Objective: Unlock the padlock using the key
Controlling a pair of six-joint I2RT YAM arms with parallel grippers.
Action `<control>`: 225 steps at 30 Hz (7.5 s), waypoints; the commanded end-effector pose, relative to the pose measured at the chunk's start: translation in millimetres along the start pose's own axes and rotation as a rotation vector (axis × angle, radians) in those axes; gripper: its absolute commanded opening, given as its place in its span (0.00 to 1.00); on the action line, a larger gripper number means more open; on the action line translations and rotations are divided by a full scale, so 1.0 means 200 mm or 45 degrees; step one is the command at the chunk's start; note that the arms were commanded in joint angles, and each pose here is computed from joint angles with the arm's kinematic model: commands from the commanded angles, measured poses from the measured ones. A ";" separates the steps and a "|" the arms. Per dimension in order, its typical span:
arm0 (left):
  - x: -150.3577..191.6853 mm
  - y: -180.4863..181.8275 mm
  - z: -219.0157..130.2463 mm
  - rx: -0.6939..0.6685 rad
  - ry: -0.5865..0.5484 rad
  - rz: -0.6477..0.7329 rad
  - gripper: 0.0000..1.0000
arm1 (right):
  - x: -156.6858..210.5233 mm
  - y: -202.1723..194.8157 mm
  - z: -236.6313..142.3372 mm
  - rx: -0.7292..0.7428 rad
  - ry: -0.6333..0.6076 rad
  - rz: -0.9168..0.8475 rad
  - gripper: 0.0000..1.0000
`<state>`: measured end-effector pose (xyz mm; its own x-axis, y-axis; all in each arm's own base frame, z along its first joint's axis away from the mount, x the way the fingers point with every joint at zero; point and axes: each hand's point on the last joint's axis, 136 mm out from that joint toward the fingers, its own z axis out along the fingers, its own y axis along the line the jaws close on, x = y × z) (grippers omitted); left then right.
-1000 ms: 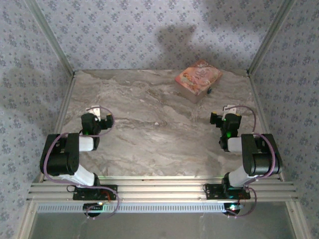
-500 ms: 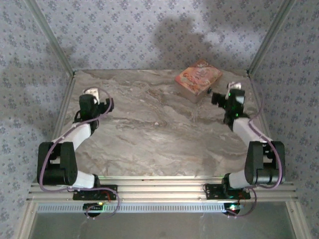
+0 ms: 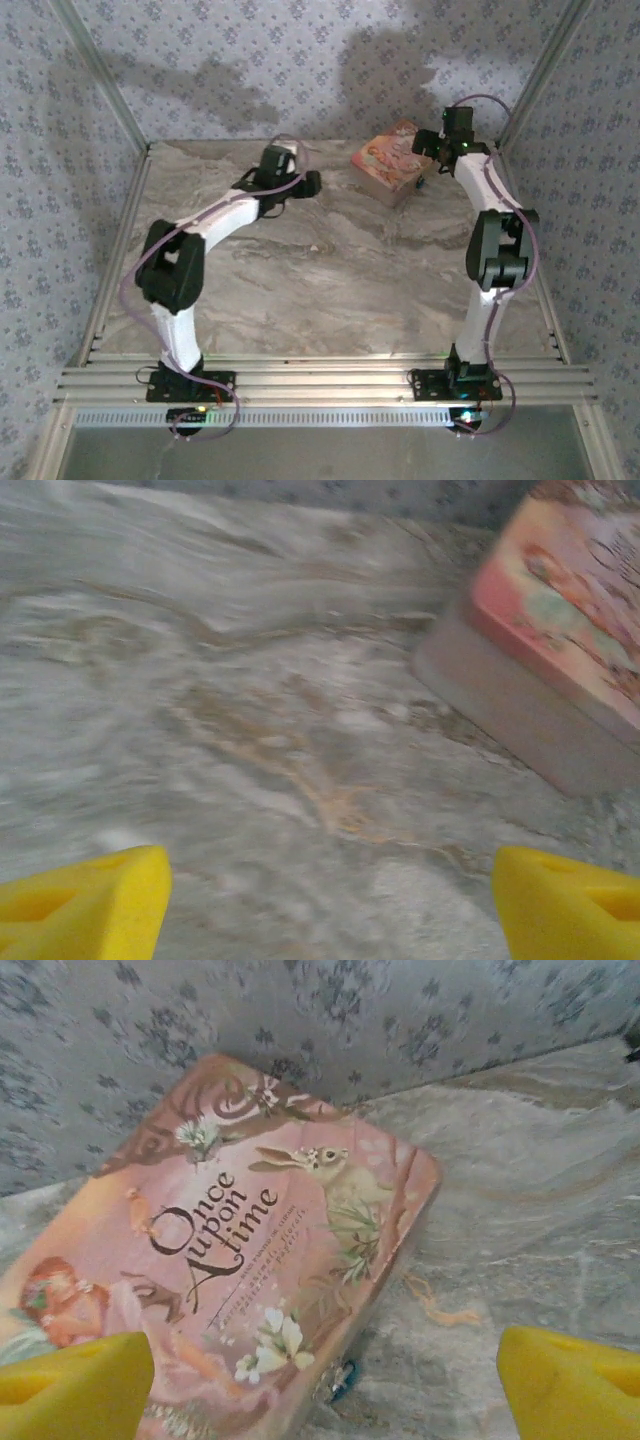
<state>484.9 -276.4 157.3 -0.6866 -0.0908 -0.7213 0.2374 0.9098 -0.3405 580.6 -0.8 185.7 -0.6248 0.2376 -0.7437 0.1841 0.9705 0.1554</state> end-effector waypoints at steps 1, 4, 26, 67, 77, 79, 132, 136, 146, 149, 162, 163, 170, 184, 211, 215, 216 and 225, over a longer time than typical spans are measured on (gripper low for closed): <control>0.05 -0.17 0.14 0.076 0.094 -0.031 0.83 | 0.01 0.03 0.11 -0.040 0.104 0.051 0.87; 0.06 -0.21 0.23 0.106 0.117 -0.043 0.83 | 0.00 0.07 0.18 -0.074 0.135 0.035 0.76; 0.17 -0.18 0.25 0.099 0.212 -0.090 0.83 | 0.76 0.13 0.05 -0.075 0.537 -0.032 0.30; 0.25 -0.01 0.28 0.137 0.321 -0.210 0.73 | 0.55 0.22 -0.11 -0.291 0.518 0.149 0.80; 0.24 -0.05 0.37 0.178 0.371 -0.210 0.68 | 0.81 0.35 -0.06 -0.438 0.645 0.129 0.65; 0.24 -0.05 0.37 0.178 0.375 -0.202 0.68 | 0.88 0.36 -0.10 -0.442 0.663 0.115 0.62; -0.19 0.85 0.60 -0.287 0.290 -0.207 0.42 | 0.76 0.48 -0.61 -0.290 0.333 -0.018 0.77; -0.16 0.86 0.65 -0.271 0.288 -0.216 0.39 | 0.77 0.48 -0.61 -0.290 0.336 -0.022 0.77; -0.14 0.84 0.72 -0.206 0.282 -0.209 0.35 | 0.77 0.48 -0.60 -0.283 0.334 -0.025 0.77; -0.13 0.84 0.72 -0.201 0.287 -0.209 0.32 | 0.77 0.48 -0.60 -0.284 0.337 -0.021 0.77; -0.06 0.83 0.68 -0.165 0.387 -0.175 0.11 | 0.77 0.49 -0.64 -0.290 0.324 -0.016 0.77; -0.06 0.83 0.67 -0.163 0.398 -0.166 0.09 | 0.76 0.49 -0.65 -0.293 0.321 -0.014 0.77; -0.01 0.76 0.55 -0.129 0.489 -0.075 0.00 | 0.77 0.50 -0.73 -0.312 0.299 -0.011 0.77; 0.21 0.50 0.03 0.108 0.458 0.263 0.00 | 0.92 0.50 -0.92 -0.439 0.332 0.062 0.77; 0.15 -0.29 -0.94 0.455 -0.170 0.832 0.00 | 0.95 0.79 -1.27 -1.087 0.389 0.297 0.62; 0.12 -0.39 -1.02 0.395 -0.339 0.891 0.00 | 0.90 0.91 -1.37 -1.191 0.346 0.290 0.57; 0.13 -0.42 -1.03 0.384 -0.375 0.903 0.00 | 0.89 0.94 -1.40 -1.211 0.333 0.279 0.56; 0.09 -0.53 -1.16 0.352 -0.569 0.871 0.00 | 0.87 1.16 -1.56 -1.366 0.308 0.207 0.39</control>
<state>283.6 -287.3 283.9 -0.0891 0.3275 -0.9406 0.7582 0.6347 0.1491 275.0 264.9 267.3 -0.8312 0.2324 -0.5050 -0.3527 0.4817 0.8022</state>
